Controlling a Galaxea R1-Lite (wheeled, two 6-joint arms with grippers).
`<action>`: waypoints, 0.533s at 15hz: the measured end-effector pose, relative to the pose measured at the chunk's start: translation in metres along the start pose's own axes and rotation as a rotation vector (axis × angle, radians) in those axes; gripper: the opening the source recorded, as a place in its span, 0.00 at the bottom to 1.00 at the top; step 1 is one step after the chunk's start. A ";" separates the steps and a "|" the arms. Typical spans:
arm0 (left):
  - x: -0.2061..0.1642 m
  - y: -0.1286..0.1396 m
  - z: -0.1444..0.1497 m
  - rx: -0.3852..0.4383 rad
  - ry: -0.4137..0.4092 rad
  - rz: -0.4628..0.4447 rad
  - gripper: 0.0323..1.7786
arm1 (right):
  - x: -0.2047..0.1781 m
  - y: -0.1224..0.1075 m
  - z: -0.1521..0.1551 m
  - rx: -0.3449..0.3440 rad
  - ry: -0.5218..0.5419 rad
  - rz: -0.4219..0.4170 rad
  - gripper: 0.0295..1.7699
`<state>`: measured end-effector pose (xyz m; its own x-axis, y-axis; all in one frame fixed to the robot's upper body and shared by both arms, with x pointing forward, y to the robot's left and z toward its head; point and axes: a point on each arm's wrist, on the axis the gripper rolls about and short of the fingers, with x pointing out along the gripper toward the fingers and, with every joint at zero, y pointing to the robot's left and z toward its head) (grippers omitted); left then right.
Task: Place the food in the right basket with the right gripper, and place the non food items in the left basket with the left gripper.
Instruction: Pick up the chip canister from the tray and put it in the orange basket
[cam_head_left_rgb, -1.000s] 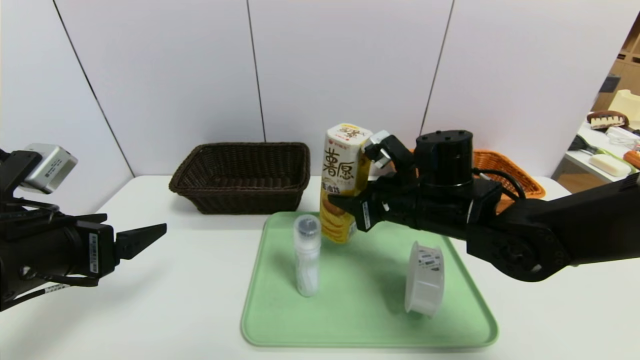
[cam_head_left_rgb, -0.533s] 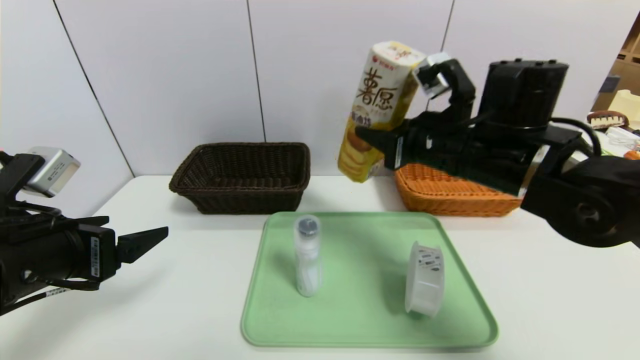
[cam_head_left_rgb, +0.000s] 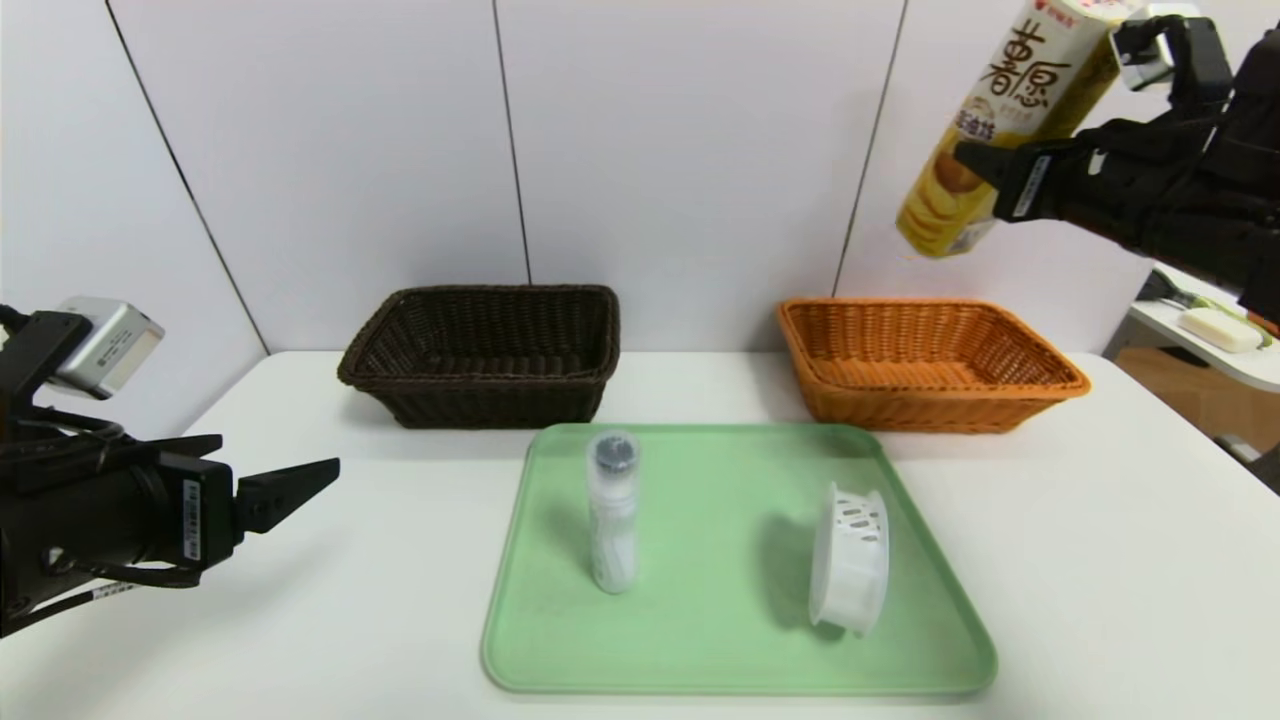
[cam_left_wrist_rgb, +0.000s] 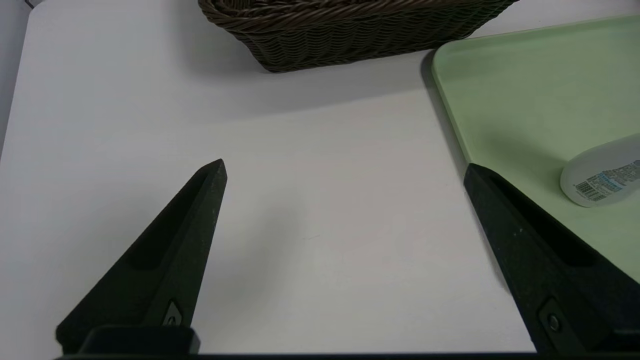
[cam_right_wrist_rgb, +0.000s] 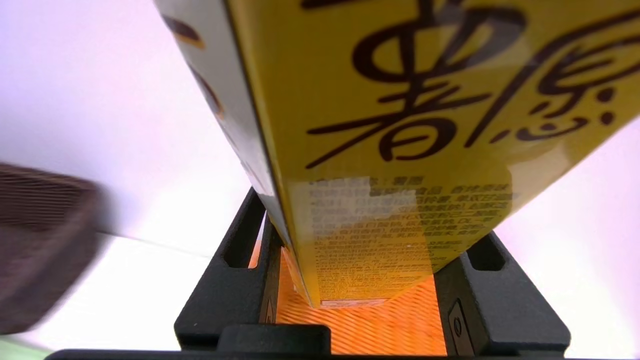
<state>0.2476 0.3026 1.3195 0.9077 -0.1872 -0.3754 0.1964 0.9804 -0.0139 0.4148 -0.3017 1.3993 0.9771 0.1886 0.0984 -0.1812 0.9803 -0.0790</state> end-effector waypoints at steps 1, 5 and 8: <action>0.000 -0.001 0.001 0.002 -0.002 -0.004 0.95 | -0.002 -0.008 -0.006 0.002 0.019 -0.020 0.46; 0.000 -0.001 0.001 0.002 -0.003 -0.007 0.95 | -0.003 -0.017 -0.035 0.016 0.104 -0.043 0.46; 0.000 -0.001 0.001 0.000 -0.004 -0.007 0.95 | 0.004 -0.018 -0.049 0.022 0.122 -0.045 0.46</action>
<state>0.2480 0.3013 1.3207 0.9078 -0.1940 -0.3719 0.2026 0.9791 -0.0165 0.4270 -0.3214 1.3523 0.9904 0.1370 -0.0201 -0.1379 0.9889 -0.0550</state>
